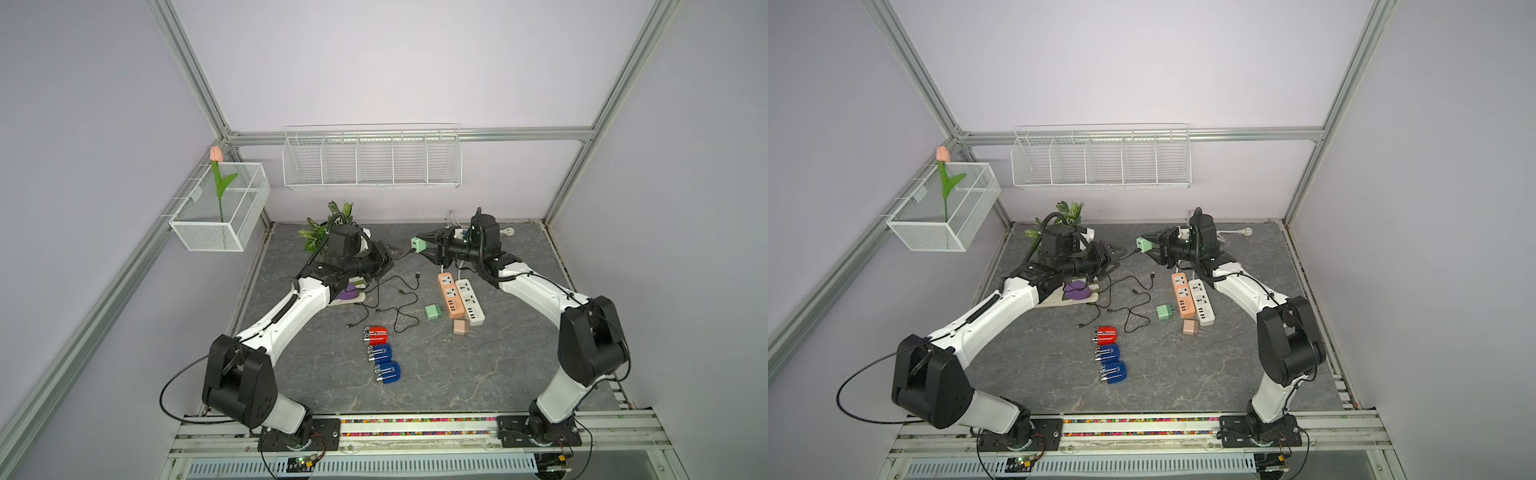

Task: Charge the electric shaver
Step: Insert the charging cable into the plug.

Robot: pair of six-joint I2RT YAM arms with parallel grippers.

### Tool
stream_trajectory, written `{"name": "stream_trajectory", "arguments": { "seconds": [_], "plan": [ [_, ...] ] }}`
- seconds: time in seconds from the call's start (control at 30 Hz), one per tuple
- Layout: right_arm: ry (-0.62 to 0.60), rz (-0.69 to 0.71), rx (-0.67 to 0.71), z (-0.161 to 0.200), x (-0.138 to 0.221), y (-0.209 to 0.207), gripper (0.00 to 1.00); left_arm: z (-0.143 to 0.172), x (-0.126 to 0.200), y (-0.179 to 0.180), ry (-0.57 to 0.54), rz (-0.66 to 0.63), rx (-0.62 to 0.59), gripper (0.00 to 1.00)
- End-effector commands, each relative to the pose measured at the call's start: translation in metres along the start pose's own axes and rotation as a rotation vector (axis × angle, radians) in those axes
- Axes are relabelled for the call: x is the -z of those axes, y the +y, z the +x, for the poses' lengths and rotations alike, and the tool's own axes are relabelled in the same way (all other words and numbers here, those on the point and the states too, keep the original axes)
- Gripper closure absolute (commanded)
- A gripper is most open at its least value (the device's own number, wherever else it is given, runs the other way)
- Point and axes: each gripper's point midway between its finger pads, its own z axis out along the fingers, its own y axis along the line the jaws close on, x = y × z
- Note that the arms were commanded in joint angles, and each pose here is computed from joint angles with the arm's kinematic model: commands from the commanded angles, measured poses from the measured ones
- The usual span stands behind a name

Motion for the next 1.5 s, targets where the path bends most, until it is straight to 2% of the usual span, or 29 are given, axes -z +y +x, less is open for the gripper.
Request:
{"name": "stream_trajectory", "arguments": {
  "seconds": [0.0, 0.13, 0.3, 0.47, 0.7, 0.83, 1.07, 1.13, 1.27, 1.47],
  "plan": [
    [0.064, 0.093, -0.100, 0.011, 0.006, -0.021, 0.93, -0.008, 0.013, 0.001, -0.053, -0.069, -0.185, 0.41],
    [0.116, 0.127, -0.161, 0.015, 0.006, -0.027, 0.93, -0.008, 0.001, -0.008, -0.026, -0.025, -0.298, 0.41],
    [0.128, 0.149, -0.232, 0.014, 0.010, -0.037, 0.93, 0.016, -0.035, -0.021, 0.096, -0.029, -0.442, 0.40],
    [0.127, 0.138, -0.267, 0.012, 0.012, -0.041, 0.93, 0.028, -0.059, -0.022, 0.135, -0.018, -0.452, 0.40],
    [0.147, 0.113, -0.285, 0.015, 0.012, -0.037, 0.93, 0.030, -0.073, -0.015, 0.151, -0.031, -0.448, 0.43],
    [0.151, 0.111, -0.294, 0.016, 0.013, -0.039, 0.93, 0.027, -0.077, -0.014, 0.143, -0.038, -0.428, 0.58],
    [0.157, 0.116, -0.301, 0.018, 0.014, -0.044, 0.93, 0.026, -0.082, -0.014, 0.139, -0.029, -0.375, 0.91],
    [0.152, 0.116, -0.303, 0.017, 0.014, -0.046, 0.91, 0.026, -0.083, -0.014, 0.140, -0.027, -0.362, 0.96],
    [0.149, 0.106, -0.303, 0.016, 0.013, -0.047, 0.92, 0.028, -0.083, -0.016, 0.150, -0.022, -0.347, 0.96],
    [0.151, 0.094, -0.310, 0.015, 0.011, -0.044, 0.92, 0.031, -0.084, -0.016, 0.165, -0.015, -0.348, 0.73]
  ]
}}
